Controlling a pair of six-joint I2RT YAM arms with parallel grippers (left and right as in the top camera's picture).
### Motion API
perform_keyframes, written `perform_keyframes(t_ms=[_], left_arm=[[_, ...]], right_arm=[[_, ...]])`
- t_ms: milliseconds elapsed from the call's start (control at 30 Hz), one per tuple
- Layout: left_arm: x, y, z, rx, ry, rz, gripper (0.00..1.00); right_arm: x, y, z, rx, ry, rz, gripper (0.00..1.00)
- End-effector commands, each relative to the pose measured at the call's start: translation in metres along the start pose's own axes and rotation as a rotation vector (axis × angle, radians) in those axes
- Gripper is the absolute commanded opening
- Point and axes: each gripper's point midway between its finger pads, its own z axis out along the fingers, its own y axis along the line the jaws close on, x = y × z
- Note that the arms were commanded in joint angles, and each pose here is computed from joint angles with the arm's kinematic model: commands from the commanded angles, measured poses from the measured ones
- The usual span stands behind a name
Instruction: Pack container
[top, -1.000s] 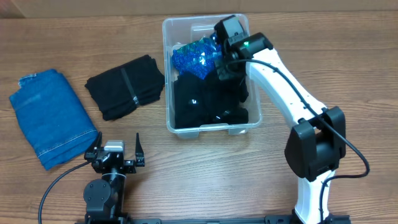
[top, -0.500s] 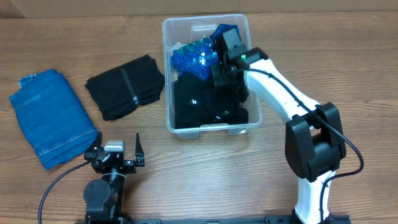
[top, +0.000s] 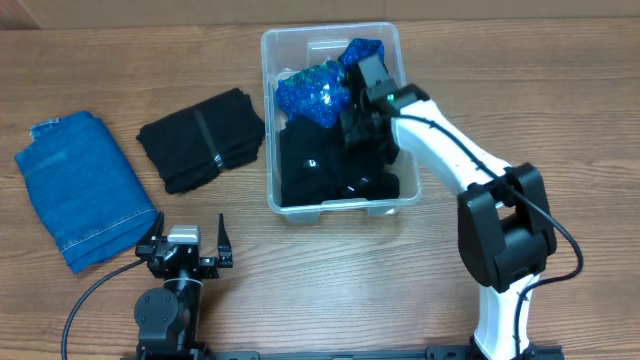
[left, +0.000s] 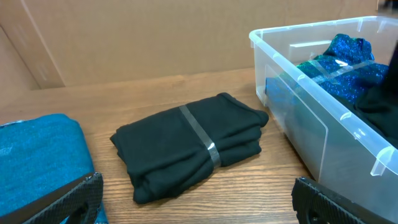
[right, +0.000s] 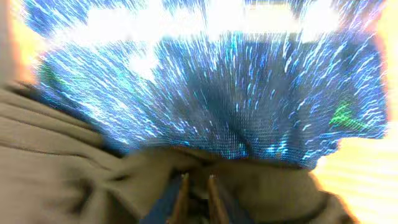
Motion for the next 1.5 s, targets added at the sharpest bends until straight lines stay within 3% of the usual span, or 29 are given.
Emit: perform_keyframes(t_ms=[0, 200, 267, 333, 367, 600, 867, 967, 1100, 1233, 1333, 1467], left_arm=[[0.002, 0.000, 0.001, -0.001, 0.005, 0.023, 1.00], [0.002, 0.000, 0.001, -0.001, 0.005, 0.023, 1.00], [0.002, 0.000, 0.001, -0.001, 0.005, 0.023, 1.00], [0.002, 0.000, 0.001, -0.001, 0.005, 0.023, 1.00], [0.002, 0.000, 0.001, -0.001, 0.005, 0.023, 1.00], [0.002, 0.000, 0.001, -0.001, 0.005, 0.023, 1.00], [0.001, 0.001, 0.001, -0.006, 0.001, 0.026, 1.00], [-0.016, 0.005, 0.000, -0.029, -0.069, 0.050, 1.00], [-0.008, -0.004, 0.000, 0.021, -0.039, 0.048, 1.00], [-0.032, -0.033, -0.005, 0.193, -0.147, 0.059, 1.00], [-0.043, -0.032, -0.012, 0.195, -0.129, 0.057, 1.00], [-0.085, -0.006, -0.035, 0.071, -0.069, 0.058, 1.00]], right_arm=[[-0.071, 0.009, -0.112, -0.030, -0.245, 0.006, 0.20], [-0.077, -0.066, -0.197, 0.171, -0.335, 0.114, 0.40], [-0.066, -0.100, -0.210, 0.216, -0.313, 0.173, 0.59], [-0.051, -0.142, -0.216, 0.268, -0.272, 0.274, 0.94], [-0.041, -0.163, -0.217, 0.296, -0.245, 0.315, 1.00], [-0.005, -0.238, -0.228, 0.375, -0.178, 0.475, 1.00], [-0.003, -0.245, -0.230, 0.383, -0.180, 0.492, 1.00], [-0.003, -0.245, -0.230, 0.383, -0.180, 0.492, 1.00], [-0.003, -0.245, -0.230, 0.383, -0.180, 0.492, 1.00], [-0.003, -0.245, -0.230, 0.383, -0.180, 0.492, 1.00], [-0.003, -0.245, -0.230, 0.383, -0.180, 0.492, 1.00], [-0.003, -0.245, -0.230, 0.383, -0.180, 0.492, 1.00]])
